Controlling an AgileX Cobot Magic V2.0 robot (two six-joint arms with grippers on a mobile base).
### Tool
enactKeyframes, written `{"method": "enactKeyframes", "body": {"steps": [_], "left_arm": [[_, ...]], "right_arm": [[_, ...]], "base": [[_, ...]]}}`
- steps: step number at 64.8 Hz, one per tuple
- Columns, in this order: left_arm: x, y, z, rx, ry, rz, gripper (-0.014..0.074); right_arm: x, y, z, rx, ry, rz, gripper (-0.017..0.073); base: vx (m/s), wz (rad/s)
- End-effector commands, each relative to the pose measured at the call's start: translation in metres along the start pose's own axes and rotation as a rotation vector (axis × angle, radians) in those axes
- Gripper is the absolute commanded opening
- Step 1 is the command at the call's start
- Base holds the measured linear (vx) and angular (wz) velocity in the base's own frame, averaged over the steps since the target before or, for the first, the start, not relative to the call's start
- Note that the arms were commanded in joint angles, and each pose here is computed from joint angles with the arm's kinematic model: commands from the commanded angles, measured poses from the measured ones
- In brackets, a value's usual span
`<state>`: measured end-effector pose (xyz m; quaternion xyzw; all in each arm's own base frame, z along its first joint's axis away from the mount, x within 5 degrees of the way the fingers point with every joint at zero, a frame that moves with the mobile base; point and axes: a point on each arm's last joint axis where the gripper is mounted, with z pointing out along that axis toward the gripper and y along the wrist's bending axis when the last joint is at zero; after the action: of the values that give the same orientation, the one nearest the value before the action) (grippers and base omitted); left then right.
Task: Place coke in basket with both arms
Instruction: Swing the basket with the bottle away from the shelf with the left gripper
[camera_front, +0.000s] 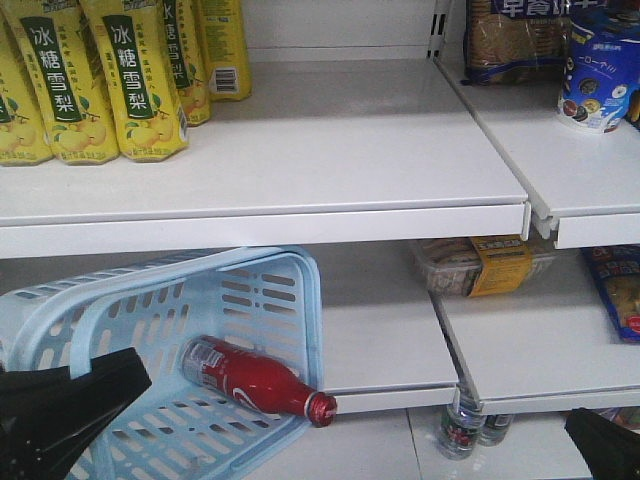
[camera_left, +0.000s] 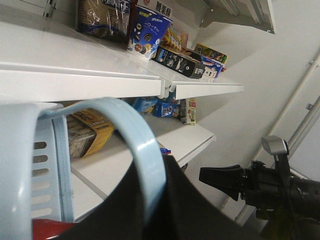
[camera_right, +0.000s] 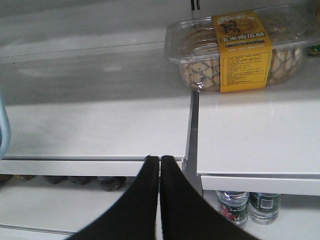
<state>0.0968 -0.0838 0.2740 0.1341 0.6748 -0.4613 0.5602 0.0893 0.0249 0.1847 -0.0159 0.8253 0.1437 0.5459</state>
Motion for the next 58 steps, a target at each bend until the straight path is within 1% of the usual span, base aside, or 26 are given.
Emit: {"method": "enactKeyframes", "body": {"steps": [1, 4, 9, 14, 16, 19, 26, 29, 32, 36, 43, 50, 54, 58], "left_arm": [[-0.014, -0.007, -0.002, 0.060, -0.138, -0.018, -0.0008], [-0.010, -0.004, -0.003, 0.047, -0.142, -0.013, -0.0008], [-0.006, -0.002, -0.004, 0.028, -0.136, 0.033, -0.0008], [-0.005, 0.001, -0.004, -0.002, -0.139, 0.066, -0.0008], [-0.006, 0.002, -0.004, -0.019, -0.148, 0.066, -0.0008], [-0.006, 0.006, -0.004, -0.067, -0.155, 0.066, -0.0008], [-0.007, 0.015, -0.005, -0.174, -0.167, 0.027, -0.0008], [-0.006, 0.019, -0.006, -0.220, -0.155, 0.024, -0.0008], [-0.005, 0.022, -0.006, -0.249, -0.140, 0.029, -0.0008], [-0.004, 0.023, -0.006, -0.263, -0.130, 0.027, -0.0008], [-0.004, 0.023, -0.006, -0.264, -0.129, 0.029, -0.0008], [-0.006, 0.018, -0.010, -0.244, -0.159, 0.034, -0.0008], [-0.009, 0.015, -0.015, -0.238, -0.192, 0.045, -0.0008], [-0.012, 0.014, -0.020, -0.255, -0.215, 0.066, -0.0008]], "right_arm": [[-0.010, 0.001, 0.000, 0.010, -0.031, -0.004, -0.0005], [-0.010, 0.001, 0.000, 0.010, -0.031, -0.004, -0.0005], [-0.010, 0.001, 0.000, 0.010, -0.031, -0.004, -0.0005], [-0.010, 0.001, 0.000, 0.010, -0.031, -0.004, -0.0005], [-0.010, 0.001, 0.000, 0.010, -0.031, -0.004, -0.0005], [-0.010, 0.001, 0.000, 0.010, -0.031, -0.004, -0.0005], [-0.010, 0.001, 0.000, 0.010, -0.031, -0.004, -0.0005], [-0.010, 0.001, 0.000, 0.010, -0.031, -0.004, -0.0005], [-0.010, 0.001, 0.000, 0.010, -0.031, -0.004, -0.0005], [-0.010, 0.001, 0.000, 0.010, -0.031, -0.004, -0.0005], [-0.010, 0.001, 0.000, 0.010, -0.031, -0.004, -0.0005], [-0.010, 0.001, 0.000, 0.010, -0.031, -0.004, -0.0005], [-0.010, 0.001, 0.000, 0.010, -0.031, -0.004, -0.0005], [-0.010, 0.001, 0.000, 0.010, -0.031, -0.004, -0.0005]], "base": [[0.00, 0.00], [0.00, 0.00], [0.00, 0.00], [0.00, 0.00], [0.00, 0.00], [0.00, 0.00], [0.00, 0.00], [0.00, 0.00], [0.00, 0.00], [0.00, 0.00], [0.00, 0.00], [0.00, 0.00], [0.00, 0.00], [0.00, 0.00]]}}
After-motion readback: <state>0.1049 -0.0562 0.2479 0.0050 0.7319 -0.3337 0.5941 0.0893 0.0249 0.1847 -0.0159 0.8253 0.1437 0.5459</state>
